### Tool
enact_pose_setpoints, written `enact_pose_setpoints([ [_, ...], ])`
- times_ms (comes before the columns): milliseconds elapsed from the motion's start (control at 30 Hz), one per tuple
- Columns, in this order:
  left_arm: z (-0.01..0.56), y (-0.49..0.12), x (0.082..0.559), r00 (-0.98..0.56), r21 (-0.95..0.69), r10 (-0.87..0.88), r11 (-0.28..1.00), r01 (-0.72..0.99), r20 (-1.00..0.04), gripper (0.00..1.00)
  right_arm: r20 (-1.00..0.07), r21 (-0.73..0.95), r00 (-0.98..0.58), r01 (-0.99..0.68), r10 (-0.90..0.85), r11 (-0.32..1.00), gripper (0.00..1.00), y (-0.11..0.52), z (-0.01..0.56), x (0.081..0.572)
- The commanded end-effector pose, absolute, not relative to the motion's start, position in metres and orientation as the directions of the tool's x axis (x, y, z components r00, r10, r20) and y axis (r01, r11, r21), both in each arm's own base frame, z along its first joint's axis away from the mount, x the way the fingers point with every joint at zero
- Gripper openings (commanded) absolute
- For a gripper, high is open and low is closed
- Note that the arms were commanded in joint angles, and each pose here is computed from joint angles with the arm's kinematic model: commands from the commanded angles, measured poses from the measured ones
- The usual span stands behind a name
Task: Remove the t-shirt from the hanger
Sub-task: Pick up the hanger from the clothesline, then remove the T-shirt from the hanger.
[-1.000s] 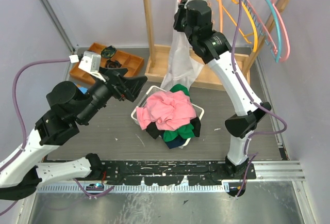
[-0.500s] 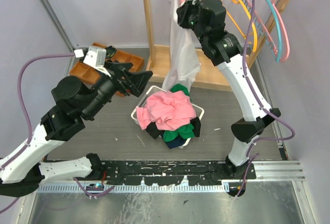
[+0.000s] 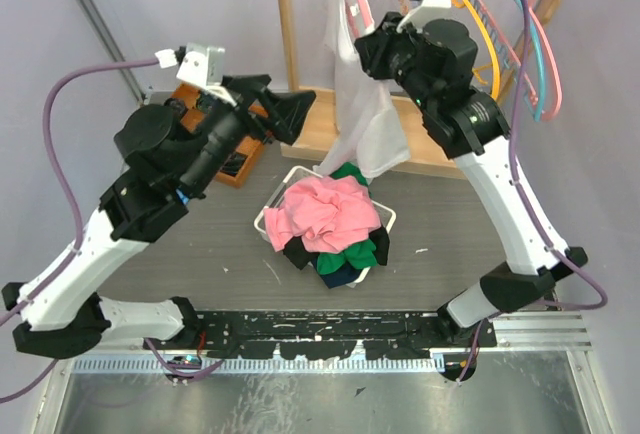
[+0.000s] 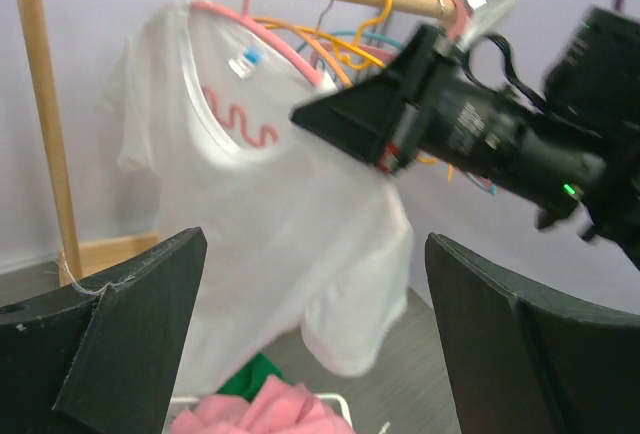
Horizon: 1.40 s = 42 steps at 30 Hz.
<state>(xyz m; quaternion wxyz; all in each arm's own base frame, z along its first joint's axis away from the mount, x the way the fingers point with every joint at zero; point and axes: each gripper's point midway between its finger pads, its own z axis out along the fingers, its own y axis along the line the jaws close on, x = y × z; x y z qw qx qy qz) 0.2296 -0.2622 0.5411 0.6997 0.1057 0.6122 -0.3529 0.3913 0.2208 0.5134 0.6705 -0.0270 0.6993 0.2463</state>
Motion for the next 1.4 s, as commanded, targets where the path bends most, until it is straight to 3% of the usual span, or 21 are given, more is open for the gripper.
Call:
enact_pose_setpoints([
  [0, 0.554, -0.270, 0.258, 0.044, -0.263, -0.353, 0.769, 0.583, -0.935, 0.98, -0.932, 0.311, 0.028, -0.454, 0.362, 0.835, 0.01, 0.199, 0.565, 0.341],
  [100, 0.543, -0.279, 0.287, 0.037, -0.283, -0.359, 0.791, 0.542, -0.933, 1.00, -0.934, 0.295, 0.036, -0.486, 0.357, 0.822, 0.01, 0.190, 0.563, 0.315],
  [267, 0.534, -0.289, 0.331, 0.027, -0.343, -0.420, 0.774, 0.532, -0.907, 0.89, -0.943, 0.249, 0.052, -0.546, 0.329, 0.800, 0.01, 0.176, 0.562, 0.272],
  [400, 0.534, -0.311, 0.352, 0.028, -0.329, -0.415, 0.758, 0.564, -0.909, 0.88, -0.946, 0.236, 0.052, -0.570, 0.321, 0.787, 0.01, 0.168, 0.563, 0.249],
  [700, 0.557, -0.351, 0.357, 0.040, -0.319, -0.473, 0.653, 0.687, -0.880, 0.88, -0.949, 0.228, 0.037, -0.603, 0.312, 0.765, 0.01, 0.161, 0.559, 0.222],
  [967, 0.560, -0.352, 0.369, 0.067, -0.315, -0.471, 0.681, 0.662, -0.879, 0.88, -0.947, 0.243, 0.012, -0.623, 0.320, 0.743, 0.01, 0.163, 0.553, 0.214],
  [1133, 0.553, -0.357, 0.377, 0.047, -0.318, -0.451, 0.696, 0.644, -0.892, 0.81, -0.945, 0.246, 0.012, -0.629, 0.326, 0.737, 0.01, 0.163, 0.555, 0.212],
  [1367, 0.546, -0.353, 0.374, 0.038, -0.310, -0.431, 0.705, 0.638, -0.901, 0.79, -0.941, 0.248, 0.021, -0.633, 0.336, 0.734, 0.01, 0.163, 0.560, 0.211],
])
